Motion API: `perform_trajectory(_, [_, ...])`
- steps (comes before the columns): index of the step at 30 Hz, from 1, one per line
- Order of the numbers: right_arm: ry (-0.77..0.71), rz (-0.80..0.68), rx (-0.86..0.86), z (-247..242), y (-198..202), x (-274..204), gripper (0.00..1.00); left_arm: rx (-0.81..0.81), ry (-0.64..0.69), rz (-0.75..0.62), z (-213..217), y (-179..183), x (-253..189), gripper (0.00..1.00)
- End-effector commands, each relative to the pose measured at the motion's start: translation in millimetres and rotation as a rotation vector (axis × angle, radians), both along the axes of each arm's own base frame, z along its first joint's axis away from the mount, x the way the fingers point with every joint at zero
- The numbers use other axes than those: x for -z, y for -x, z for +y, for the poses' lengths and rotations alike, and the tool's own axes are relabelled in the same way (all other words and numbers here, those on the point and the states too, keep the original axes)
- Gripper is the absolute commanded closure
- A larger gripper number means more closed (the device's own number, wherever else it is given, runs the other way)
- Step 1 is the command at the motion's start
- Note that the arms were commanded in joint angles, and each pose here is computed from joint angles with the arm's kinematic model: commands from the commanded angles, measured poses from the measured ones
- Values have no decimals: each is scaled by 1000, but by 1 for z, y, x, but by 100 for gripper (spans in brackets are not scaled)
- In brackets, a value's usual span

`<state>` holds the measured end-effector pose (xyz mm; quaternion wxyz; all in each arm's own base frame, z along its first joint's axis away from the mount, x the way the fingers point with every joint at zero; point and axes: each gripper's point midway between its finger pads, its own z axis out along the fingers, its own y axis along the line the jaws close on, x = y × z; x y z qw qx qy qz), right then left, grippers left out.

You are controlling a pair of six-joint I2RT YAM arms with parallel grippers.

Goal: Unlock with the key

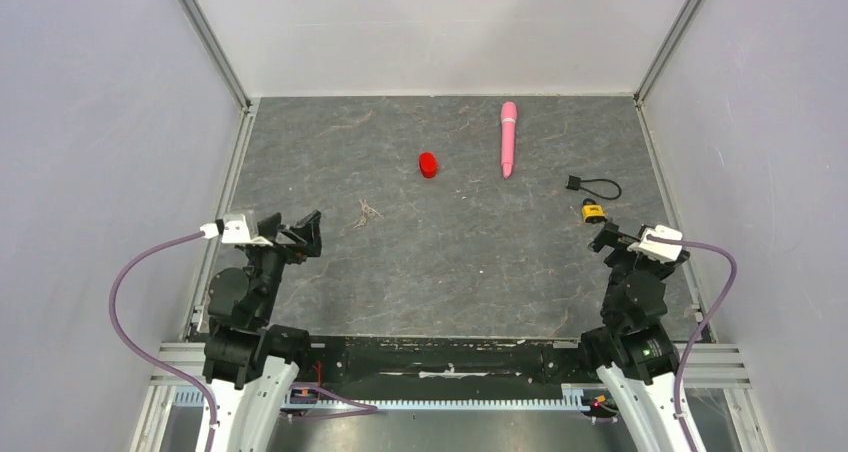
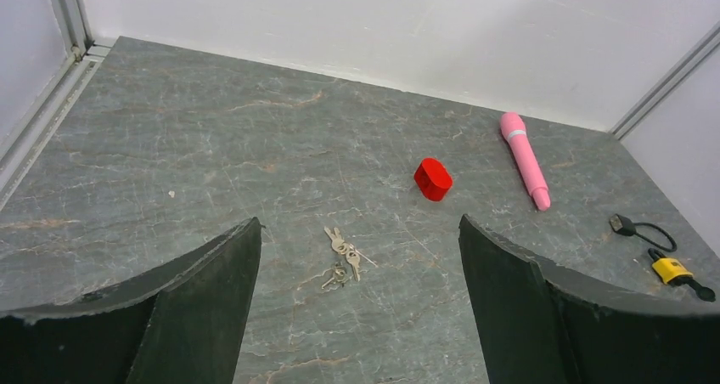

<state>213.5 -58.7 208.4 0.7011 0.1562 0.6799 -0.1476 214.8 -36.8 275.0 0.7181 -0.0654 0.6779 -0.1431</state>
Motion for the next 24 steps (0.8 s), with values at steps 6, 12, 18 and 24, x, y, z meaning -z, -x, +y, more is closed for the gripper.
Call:
perform_trajectory(6, [25, 62, -97, 18, -13, -7, 2, 59, -47, 23, -10, -2, 1, 9])
perform_trajectory(12, [6, 252, -151, 35, -33, 14, 2, 40, -49, 163, -8, -8, 15, 9])
perform_trajectory(18, [-56, 508, -163, 53, -54, 48, 2, 13, -65, 374, -6, -12, 42, 9])
perform_trajectory(24, [-164, 704, -139, 73, -75, 71, 2, 69, -62, 640, -20, -19, 74, 9])
